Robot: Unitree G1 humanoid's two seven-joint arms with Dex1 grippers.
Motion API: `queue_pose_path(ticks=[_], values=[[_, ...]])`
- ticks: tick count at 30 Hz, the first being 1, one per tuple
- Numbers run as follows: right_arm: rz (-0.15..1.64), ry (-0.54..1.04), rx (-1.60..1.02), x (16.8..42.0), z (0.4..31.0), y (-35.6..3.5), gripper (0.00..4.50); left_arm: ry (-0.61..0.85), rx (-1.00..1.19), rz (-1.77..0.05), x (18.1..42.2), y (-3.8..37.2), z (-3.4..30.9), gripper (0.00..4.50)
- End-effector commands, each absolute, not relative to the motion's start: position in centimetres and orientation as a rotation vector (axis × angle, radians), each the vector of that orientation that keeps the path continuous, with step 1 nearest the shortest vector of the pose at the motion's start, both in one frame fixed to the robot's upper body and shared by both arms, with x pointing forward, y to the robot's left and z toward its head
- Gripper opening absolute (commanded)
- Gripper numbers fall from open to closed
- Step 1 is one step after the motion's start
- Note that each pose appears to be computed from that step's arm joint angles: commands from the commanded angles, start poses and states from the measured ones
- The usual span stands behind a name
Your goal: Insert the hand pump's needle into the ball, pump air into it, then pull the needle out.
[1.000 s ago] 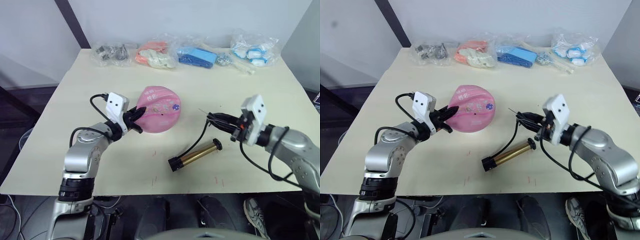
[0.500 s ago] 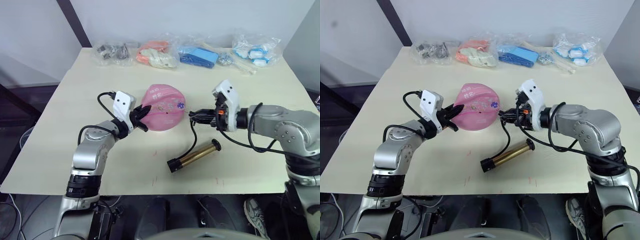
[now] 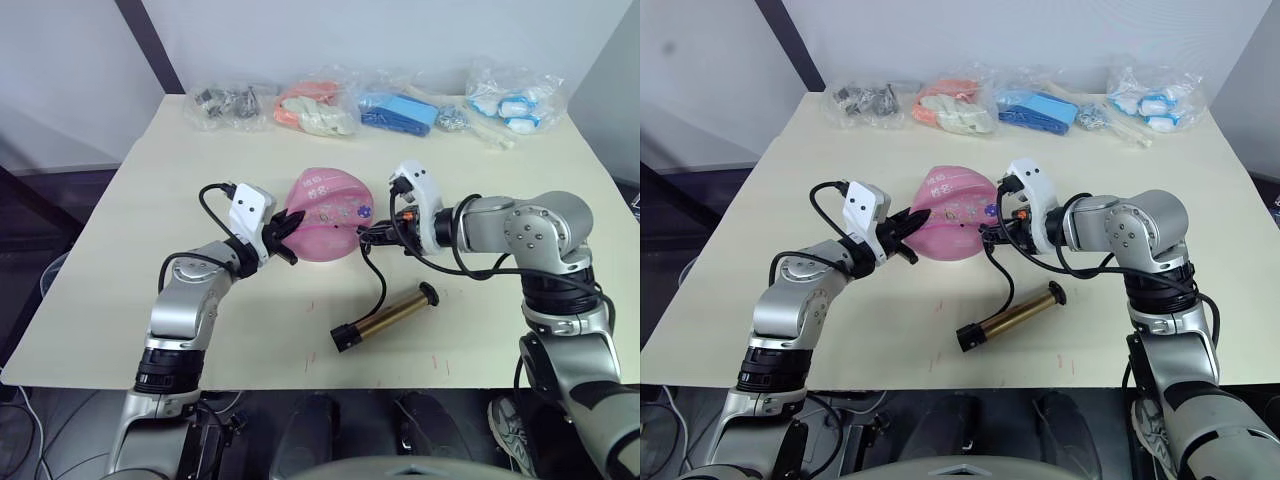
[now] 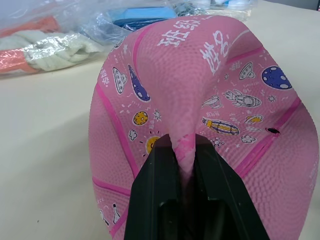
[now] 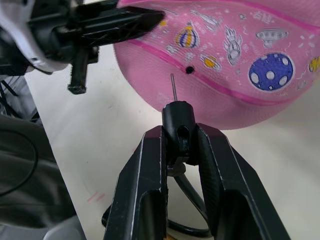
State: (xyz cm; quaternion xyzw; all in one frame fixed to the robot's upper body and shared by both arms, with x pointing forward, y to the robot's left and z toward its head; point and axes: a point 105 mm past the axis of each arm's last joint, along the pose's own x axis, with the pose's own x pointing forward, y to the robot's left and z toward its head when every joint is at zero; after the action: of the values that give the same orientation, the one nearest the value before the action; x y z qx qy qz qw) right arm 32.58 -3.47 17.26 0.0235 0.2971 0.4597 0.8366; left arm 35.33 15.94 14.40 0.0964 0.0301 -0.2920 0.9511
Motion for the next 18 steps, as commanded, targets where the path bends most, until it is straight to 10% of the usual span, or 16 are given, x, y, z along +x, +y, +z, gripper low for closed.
queue_pose_path(ticks=[1, 18], values=[[0.959, 0.661, 0.079, 33.0, 18.0, -2.7, 0.34, 0.057, 0.205, -0.621, 35.1, 15.2, 13.9, 0.05], [0.950, 0.705, 0.137, 33.3, 18.1, -1.5, 0.34, -0.011, 0.248, -0.597, 34.9, 15.6, 14.4, 0.05]])
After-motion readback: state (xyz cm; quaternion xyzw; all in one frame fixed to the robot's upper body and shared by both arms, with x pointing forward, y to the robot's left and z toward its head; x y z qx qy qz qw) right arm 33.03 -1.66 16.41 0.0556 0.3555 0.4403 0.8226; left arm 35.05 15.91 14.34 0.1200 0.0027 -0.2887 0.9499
